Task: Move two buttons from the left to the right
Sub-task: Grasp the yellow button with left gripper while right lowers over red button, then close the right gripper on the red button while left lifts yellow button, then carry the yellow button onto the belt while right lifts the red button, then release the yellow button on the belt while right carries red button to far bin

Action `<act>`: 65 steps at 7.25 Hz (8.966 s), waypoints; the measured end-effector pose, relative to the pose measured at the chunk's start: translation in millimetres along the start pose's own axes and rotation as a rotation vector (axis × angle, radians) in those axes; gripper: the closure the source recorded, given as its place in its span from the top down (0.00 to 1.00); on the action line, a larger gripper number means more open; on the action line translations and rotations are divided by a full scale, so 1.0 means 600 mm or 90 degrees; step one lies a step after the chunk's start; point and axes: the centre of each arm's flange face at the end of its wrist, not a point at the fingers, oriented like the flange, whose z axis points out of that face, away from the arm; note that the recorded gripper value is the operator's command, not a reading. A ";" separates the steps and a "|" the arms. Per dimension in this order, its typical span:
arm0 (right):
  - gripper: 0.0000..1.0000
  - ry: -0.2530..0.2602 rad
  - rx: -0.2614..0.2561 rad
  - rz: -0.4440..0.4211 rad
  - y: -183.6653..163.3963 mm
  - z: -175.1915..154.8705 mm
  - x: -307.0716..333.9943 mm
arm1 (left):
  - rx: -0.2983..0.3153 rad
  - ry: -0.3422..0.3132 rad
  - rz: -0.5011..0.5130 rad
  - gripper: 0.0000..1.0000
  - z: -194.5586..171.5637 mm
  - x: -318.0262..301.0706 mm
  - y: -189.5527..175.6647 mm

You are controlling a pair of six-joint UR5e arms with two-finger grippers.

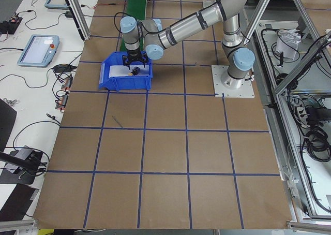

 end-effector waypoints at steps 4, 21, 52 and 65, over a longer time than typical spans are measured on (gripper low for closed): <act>1.00 0.005 0.016 -0.041 -0.168 0.105 -0.058 | 0.027 -0.012 0.015 0.98 0.015 -0.010 -0.001; 0.08 0.015 0.015 -0.072 -0.250 0.301 -0.205 | 0.065 -0.008 0.006 1.00 0.056 -0.028 0.002; 0.90 -0.003 -0.071 -0.209 -0.248 0.270 -0.053 | 0.187 -0.042 -0.644 0.26 -0.201 0.075 -0.248; 0.06 -0.005 -0.063 -0.238 -0.273 0.259 0.027 | 0.138 -0.024 -0.732 0.27 -0.102 0.010 -0.305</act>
